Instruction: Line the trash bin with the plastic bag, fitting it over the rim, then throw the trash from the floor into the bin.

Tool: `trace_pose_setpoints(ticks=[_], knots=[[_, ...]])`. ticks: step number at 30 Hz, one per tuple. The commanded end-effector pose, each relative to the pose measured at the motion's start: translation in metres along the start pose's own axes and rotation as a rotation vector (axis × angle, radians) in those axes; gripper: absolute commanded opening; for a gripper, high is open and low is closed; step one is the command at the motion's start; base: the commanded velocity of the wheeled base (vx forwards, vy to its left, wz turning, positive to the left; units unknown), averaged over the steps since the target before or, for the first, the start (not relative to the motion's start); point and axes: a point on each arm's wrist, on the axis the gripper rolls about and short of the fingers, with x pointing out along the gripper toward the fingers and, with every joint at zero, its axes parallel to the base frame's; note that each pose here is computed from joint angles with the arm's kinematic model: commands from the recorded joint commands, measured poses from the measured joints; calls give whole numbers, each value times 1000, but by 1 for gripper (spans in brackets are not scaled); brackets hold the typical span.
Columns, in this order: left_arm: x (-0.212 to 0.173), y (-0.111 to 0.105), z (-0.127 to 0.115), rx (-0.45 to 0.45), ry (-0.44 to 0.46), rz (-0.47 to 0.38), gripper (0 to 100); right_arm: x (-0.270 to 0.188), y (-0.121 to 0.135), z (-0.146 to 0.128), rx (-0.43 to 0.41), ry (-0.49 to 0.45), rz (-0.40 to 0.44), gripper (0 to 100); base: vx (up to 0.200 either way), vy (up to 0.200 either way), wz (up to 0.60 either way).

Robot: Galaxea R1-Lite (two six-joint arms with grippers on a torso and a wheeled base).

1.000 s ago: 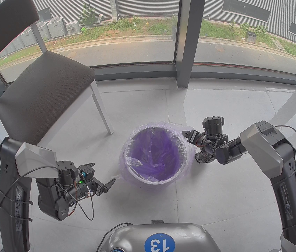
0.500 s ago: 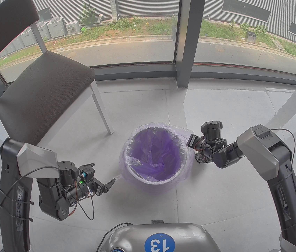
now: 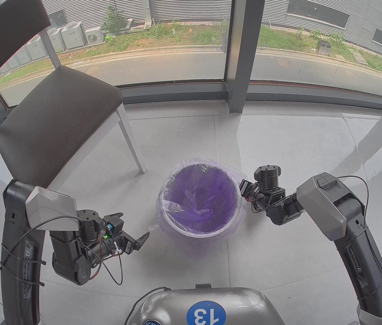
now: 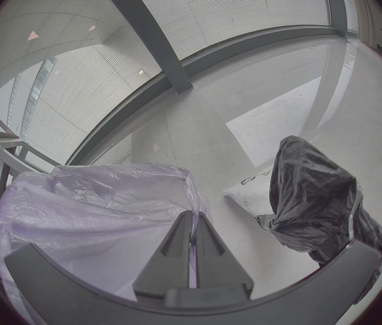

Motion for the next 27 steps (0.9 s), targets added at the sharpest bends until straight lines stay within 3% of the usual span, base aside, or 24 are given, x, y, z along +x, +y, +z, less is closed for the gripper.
trace_pose_setpoints(ticks=[1, 9, 10, 19, 23, 27], knots=[[0, 0, 1, 3, -14, 6, 100, 2, -3, -5, 3, -8, 8, 0, 0, 0, 0], [1, 1, 1, 4, -18, 7, 100, 5, -8, -18, -34, -19, 20, 0, 0, 0, 0], [1, 1, 1, 3, -17, 9, 100, 5, -9, -21, -46, -19, 21, 100, 0, 0, 0], [2, 1, 1, 4, -17, 7, 100, 4, -9, -20, -50, -46, 37, 100, 0, 0, 0], [1, 0, 1, 5, -17, 5, 100, -2, -11, -17, -116, -49, 21, 100, 0, 0, 0], [0, -2, 3, 6, -18, -3, 100, -21, -5, 6, -194, -57, 8, 100, 0, 0, 0]])
